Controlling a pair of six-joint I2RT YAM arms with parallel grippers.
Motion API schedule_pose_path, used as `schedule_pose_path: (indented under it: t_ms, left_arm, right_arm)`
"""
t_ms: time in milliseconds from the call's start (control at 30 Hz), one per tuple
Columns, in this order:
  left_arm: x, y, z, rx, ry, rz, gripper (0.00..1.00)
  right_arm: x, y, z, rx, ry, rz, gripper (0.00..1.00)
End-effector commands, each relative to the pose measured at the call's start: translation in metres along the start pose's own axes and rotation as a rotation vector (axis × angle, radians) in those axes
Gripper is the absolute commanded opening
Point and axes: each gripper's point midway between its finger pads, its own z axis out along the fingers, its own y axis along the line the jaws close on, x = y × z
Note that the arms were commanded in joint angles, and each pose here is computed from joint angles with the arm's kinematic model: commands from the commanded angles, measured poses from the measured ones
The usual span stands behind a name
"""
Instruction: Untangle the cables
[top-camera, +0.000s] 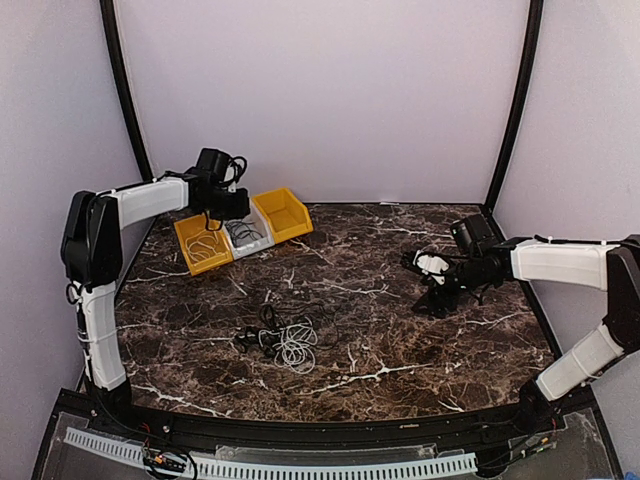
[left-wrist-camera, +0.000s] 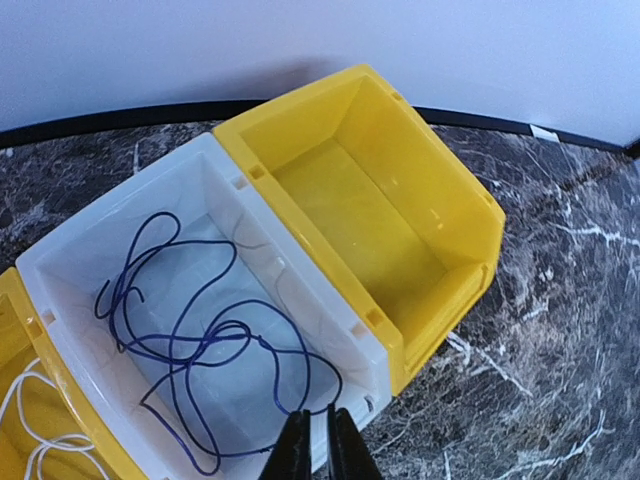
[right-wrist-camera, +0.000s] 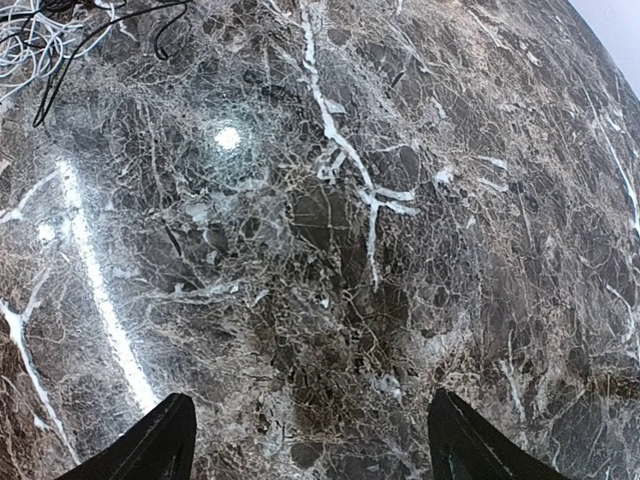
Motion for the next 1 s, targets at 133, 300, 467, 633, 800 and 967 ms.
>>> schedule_pose_path:
  t_ms: [133,300,467,633,800,967]
  left_arm:
    - [0.036,-0.086,-0.081,0.146,-0.086,0.244,0.21]
    - [0.075,-0.110,-0.117,0.208,-0.114,0.282,0.31]
    - [0.125,-0.102,-0.126,0.237,-0.029,0.200,0.46]
    - [0.165,-0.101,-0.124,0.258,0.078,0.132,0.49]
    - [0.199,-0.114,-0.124,0.286,0.175,0.129,0.49]
    - [0.226,-0.113,-0.117,0.237,0.266,0.155,0.49]
  right_arm:
    - [-0.009,-0.003,-0.003,0.023,-0.023,-0.023,0.82]
    - [-0.007,-0.005,0.001,0.024,-0.010,-0.016,0.82]
    - [-0.014,-0.002,0.002,-0.004,-0.028,-0.003,0.82]
    - [-0.027,0.001,-0.001,-0.011,-0.053,-0.019,0.82]
    - [-0.024,0.005,0.003,-0.021,-0.041,-0.023,0.82]
    - [-0.023,0.007,0.004,-0.024,-0.036,-0.025,0.82]
